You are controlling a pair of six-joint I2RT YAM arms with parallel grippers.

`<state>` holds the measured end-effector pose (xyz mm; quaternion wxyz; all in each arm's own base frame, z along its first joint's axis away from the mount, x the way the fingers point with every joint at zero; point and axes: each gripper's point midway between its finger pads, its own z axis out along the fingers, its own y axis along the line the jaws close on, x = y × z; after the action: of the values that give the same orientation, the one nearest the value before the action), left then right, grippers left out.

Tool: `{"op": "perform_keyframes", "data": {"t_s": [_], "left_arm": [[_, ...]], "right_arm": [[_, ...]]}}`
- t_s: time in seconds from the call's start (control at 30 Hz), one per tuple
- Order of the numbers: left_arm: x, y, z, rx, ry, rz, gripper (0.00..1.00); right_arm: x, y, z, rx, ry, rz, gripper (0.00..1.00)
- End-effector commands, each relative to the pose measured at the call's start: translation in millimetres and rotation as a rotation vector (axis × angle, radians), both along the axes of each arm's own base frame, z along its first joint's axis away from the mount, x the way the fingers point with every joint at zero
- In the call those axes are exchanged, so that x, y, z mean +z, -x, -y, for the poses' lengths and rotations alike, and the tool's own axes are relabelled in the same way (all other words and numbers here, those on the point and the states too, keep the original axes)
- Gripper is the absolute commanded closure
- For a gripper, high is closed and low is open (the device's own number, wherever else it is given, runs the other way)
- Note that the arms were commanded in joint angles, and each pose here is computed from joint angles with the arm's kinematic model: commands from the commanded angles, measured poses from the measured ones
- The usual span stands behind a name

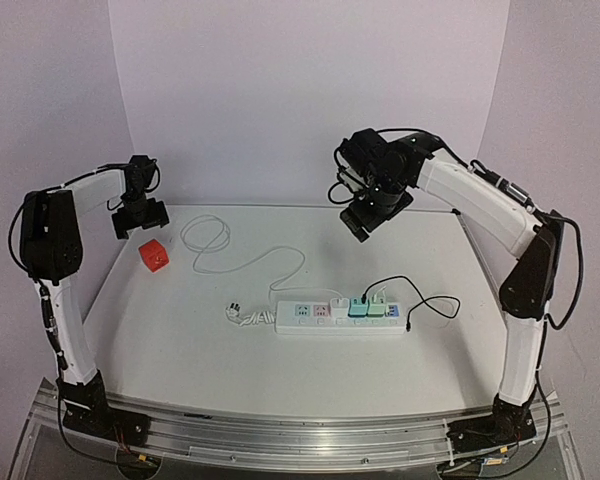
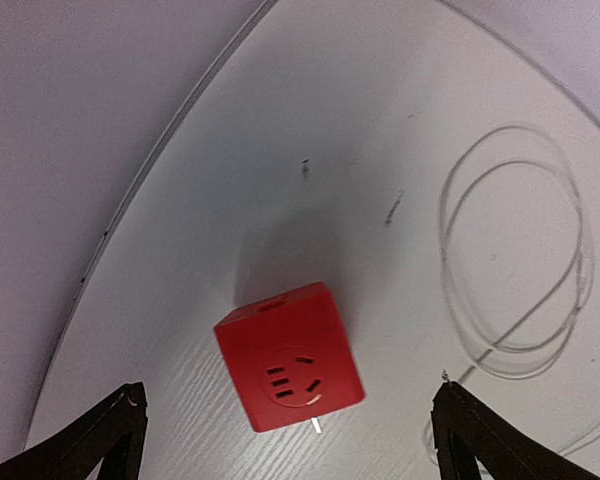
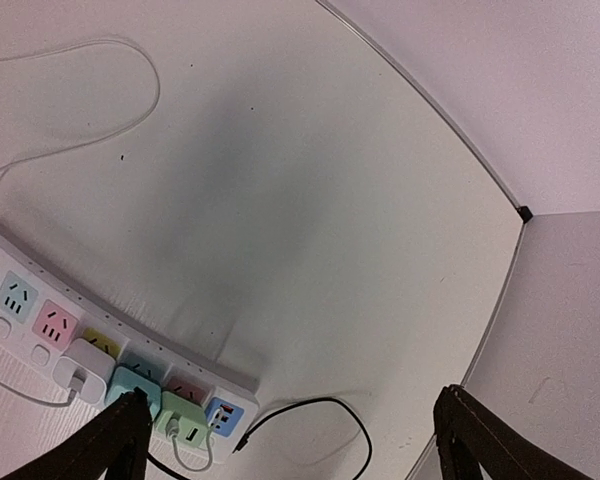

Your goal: Insert the plug

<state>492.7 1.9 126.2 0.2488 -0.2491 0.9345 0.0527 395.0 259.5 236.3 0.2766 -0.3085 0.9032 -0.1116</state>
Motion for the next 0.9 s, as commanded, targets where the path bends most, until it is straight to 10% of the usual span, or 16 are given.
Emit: {"op": "perform_keyframes", "data": {"t_s": [0.0, 0.53, 0.87], "left_arm": [[-3.4, 6.1, -26.1, 0.107, -0.043, -0.023, 0.0], [-60.7, -21.2, -6.1, 0.064, 0.088, -0.045, 0.02], [-75.8, -23.7, -8.8, 0.063, 0.068, -0.064, 0.42]], "right_arm": [[-8.9, 5.4, -9.0, -0.041, -0.066, -0.032, 0.06], [-12.4, 9.7, -11.2, -0.03, -0.073, -0.052, 0.08], [-11.4, 11.0, -11.0, -0.02, -0.065, -0.048, 0.08]]}}
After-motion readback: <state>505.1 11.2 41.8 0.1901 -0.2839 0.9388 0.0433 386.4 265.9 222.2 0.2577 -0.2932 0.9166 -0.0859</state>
